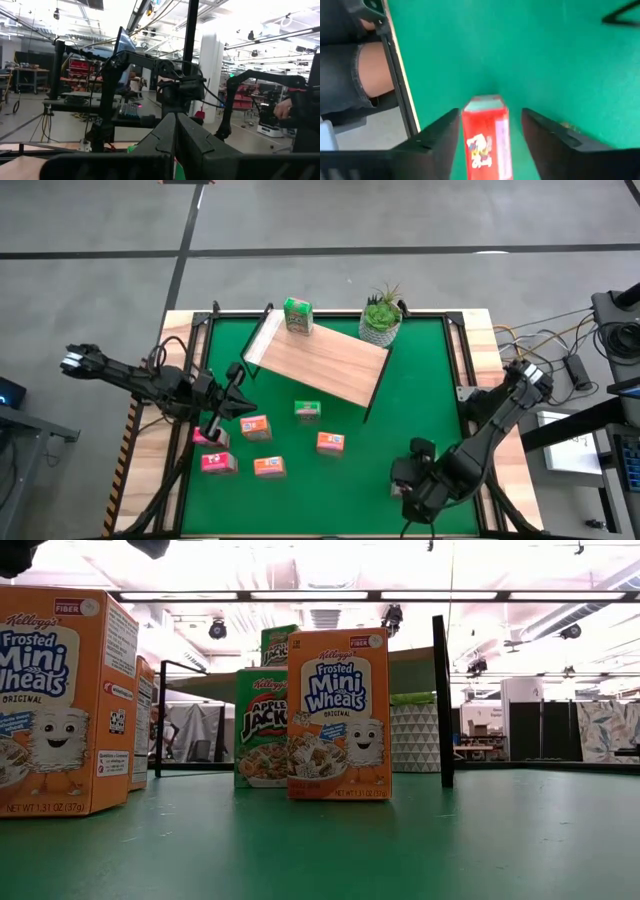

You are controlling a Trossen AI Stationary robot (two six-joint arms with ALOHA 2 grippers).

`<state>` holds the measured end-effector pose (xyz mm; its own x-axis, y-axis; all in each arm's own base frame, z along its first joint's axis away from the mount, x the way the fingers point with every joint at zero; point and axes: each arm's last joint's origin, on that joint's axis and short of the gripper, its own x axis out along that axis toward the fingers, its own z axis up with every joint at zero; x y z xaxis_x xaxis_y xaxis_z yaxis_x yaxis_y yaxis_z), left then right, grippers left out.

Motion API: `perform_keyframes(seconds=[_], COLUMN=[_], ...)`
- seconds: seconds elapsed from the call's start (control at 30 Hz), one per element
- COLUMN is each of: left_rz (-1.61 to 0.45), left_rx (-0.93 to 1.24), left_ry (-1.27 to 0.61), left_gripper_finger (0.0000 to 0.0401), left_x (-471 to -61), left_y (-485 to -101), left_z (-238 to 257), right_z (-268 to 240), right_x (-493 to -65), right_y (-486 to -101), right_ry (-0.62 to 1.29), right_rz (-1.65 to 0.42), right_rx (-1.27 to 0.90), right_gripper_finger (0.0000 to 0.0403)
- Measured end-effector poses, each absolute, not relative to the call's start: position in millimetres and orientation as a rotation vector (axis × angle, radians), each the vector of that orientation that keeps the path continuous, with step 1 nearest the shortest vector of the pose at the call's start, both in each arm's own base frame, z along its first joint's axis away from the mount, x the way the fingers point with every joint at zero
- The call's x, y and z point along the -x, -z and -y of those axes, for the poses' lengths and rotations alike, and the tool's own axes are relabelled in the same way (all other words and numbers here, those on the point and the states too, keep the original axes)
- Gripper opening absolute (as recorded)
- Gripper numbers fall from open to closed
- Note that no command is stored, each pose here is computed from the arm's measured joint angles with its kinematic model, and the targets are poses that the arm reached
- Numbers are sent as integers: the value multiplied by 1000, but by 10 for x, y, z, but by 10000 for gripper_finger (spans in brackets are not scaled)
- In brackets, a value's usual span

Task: Stack cereal on shelf
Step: Put the bottom right red cereal box on the shelf

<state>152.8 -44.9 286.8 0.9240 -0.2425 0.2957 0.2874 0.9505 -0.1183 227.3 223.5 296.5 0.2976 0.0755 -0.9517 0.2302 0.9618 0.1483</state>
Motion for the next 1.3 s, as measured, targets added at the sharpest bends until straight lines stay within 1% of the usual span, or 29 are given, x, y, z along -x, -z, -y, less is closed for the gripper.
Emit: perform_keyframes(seconds=[0.07, 0.17, 0.27, 0.37, 0.6, 0.93, 1.3], left_rz=[281, 281, 281, 281, 282, 281, 279], left_rx=[161, 161, 161, 161, 157, 154, 153], left_ry=[273, 273, 272, 272, 272, 271, 271], left_gripper_finger=[0, 0, 0, 0, 0, 0, 0], left_x=[-1528, -1529, -1529, -1529, -1528, -1529, -1531], left_y=[-2866, -2866, -2866, -2866, -2867, -2865, -2863], left_z=[449, 448, 448, 448, 448, 448, 449], right_z=[-2282, -2348, -2392, -2430, -2415, -2453, -2426], right_x=[-2211, -2121, -2047, -2011, -1996, -2021, -2000], right_y=[-2921, -2852, -2775, -2701, -2577, -2662, -2657], right_ry=[116, 135, 158, 147, 165, 131, 150], right_rz=[-1284, -1303, -1315, -1313, -1314, -1305, -1324], right_rx=[-290, -310, -324, -324, -263, -284, -255], right_gripper_finger=[244, 271, 285, 289, 284, 263, 247])
